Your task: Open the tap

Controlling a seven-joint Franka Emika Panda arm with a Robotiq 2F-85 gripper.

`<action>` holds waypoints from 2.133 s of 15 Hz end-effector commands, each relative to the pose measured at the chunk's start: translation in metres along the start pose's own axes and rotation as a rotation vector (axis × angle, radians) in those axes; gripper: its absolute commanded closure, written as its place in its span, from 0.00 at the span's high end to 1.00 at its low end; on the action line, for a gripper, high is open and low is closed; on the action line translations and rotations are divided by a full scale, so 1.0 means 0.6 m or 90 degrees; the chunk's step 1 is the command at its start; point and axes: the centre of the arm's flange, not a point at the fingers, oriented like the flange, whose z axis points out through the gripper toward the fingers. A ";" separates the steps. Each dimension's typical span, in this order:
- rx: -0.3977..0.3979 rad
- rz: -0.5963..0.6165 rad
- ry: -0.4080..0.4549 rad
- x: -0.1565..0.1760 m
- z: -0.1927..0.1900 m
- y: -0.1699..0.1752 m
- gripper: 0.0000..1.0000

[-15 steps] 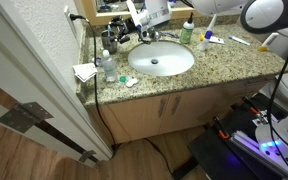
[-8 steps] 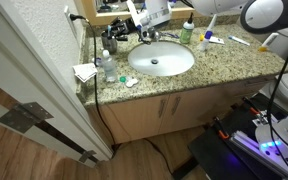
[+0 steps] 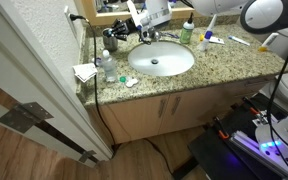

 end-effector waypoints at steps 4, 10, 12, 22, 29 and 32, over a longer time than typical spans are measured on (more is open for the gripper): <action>0.015 -0.034 -0.015 -0.038 -0.019 -0.018 0.02; 0.034 -0.092 -0.028 -0.118 -0.059 -0.061 0.02; 0.016 -0.128 -0.028 -0.160 -0.080 -0.069 0.02; -0.283 -0.106 0.054 -0.351 -0.234 0.007 0.02; -0.410 0.073 0.158 -0.365 -0.355 0.138 0.02; -0.400 0.059 0.148 -0.351 -0.328 0.086 0.09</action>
